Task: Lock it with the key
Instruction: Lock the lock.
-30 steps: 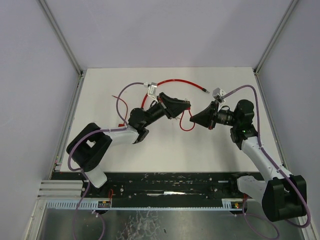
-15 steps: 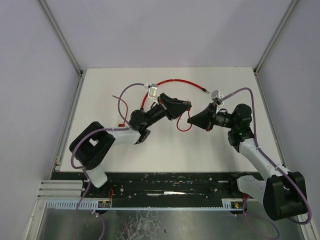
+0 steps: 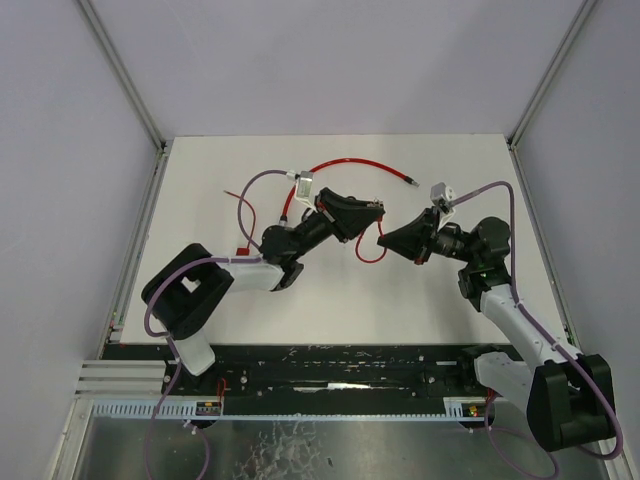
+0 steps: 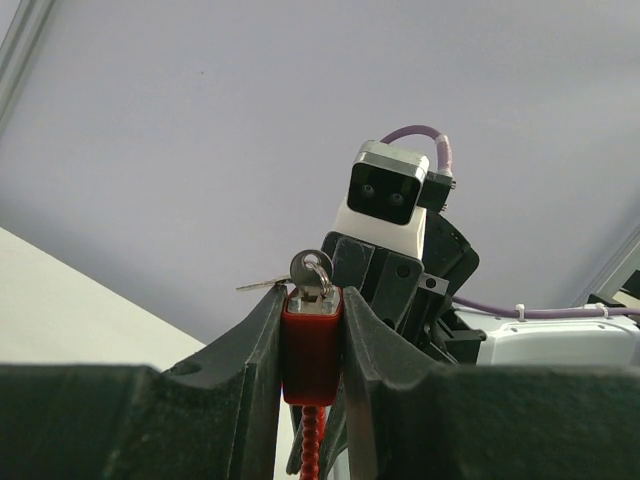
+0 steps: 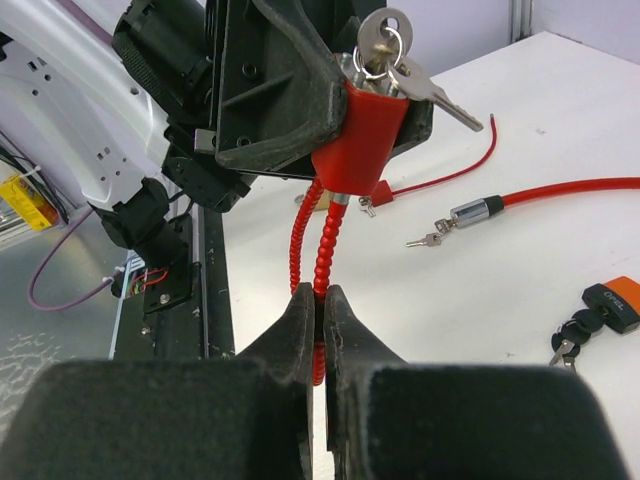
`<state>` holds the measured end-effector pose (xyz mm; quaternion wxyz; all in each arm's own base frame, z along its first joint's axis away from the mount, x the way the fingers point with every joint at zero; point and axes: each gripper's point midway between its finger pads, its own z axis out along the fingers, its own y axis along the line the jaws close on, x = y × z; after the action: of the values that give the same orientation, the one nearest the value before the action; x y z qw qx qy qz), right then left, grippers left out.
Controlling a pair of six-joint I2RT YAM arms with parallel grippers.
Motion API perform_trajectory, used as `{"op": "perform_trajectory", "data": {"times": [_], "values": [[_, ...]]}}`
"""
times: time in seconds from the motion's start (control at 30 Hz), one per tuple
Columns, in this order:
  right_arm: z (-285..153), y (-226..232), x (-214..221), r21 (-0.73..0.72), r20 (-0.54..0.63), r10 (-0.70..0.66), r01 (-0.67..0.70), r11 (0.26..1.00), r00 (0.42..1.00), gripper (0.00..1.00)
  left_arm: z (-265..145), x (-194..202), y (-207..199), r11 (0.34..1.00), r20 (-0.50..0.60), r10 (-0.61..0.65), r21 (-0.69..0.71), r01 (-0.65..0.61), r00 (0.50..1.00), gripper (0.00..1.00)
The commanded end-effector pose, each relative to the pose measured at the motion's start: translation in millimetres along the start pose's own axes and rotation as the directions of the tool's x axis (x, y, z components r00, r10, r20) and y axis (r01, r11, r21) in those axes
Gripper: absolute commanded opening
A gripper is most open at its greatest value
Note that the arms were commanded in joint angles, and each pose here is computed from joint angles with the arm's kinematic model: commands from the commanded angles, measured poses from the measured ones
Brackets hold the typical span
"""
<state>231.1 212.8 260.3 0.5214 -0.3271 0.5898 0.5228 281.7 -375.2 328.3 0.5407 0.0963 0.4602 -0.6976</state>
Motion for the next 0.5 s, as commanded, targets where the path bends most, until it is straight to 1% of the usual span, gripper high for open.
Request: {"op": "perform_trajectory", "data": {"times": [0.0,0.13,0.23,0.47], "values": [[2,3,-22,-0.028,0.012,-0.105,0.106,0.994,0.994,0.00,1,-21,-11,0.999,0.051,0.013,0.044,-0.015,0.999,0.00],[5,5,-15,-0.067,-0.024,-0.070,0.069,0.995,0.997,0.00,6,-30,-10,0.999,0.091,0.017,0.034,-0.020,0.996,0.00],[6,2,-9,-0.065,-0.050,-0.062,0.059,0.996,0.997,0.00,11,-38,-10,0.999,0.120,0.017,0.031,-0.021,0.993,0.00],[6,-2,-11,-0.040,-0.047,-0.066,0.064,0.997,0.997,0.00,15,-42,-6,0.999,0.140,0.022,0.024,-0.026,0.990,0.00]]}}
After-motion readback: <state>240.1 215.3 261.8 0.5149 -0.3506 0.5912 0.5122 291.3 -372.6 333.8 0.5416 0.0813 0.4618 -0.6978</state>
